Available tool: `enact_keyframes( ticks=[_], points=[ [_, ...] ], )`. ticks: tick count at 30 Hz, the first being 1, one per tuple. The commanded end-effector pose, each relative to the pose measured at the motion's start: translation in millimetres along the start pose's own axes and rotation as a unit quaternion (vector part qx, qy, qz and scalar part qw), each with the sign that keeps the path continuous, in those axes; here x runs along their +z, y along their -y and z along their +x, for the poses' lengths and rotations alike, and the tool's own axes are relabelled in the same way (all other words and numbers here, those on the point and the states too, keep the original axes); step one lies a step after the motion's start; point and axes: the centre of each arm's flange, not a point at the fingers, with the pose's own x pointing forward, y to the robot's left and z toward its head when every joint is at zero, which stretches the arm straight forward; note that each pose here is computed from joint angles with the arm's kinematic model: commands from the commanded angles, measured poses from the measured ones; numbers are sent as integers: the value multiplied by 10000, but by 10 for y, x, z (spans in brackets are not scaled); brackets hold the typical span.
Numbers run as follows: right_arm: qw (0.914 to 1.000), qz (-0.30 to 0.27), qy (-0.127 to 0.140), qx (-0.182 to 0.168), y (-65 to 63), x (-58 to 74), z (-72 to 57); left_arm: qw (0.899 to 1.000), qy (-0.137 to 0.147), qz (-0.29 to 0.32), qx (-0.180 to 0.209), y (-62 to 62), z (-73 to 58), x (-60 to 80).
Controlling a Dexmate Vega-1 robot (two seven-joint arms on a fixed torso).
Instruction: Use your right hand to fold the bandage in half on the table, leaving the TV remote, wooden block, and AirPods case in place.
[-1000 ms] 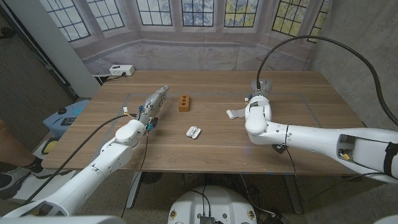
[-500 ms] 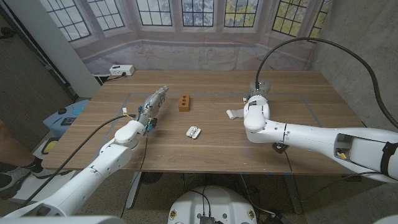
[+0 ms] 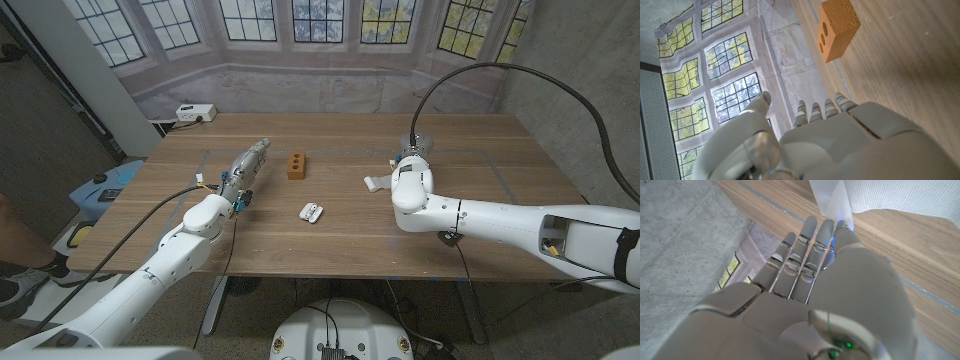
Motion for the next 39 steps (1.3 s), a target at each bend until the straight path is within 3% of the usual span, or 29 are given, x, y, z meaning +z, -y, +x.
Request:
enact_keyframes(
  ticks=[1, 39],
  points=[
    [9999, 32, 53, 106, -45, 30, -40, 10000, -16, -18, -25, 2, -9, -19],
    [9988, 271, 64, 410, -74, 138, 40, 10000, -7, -62, -27, 52, -57, -43]
  ],
)
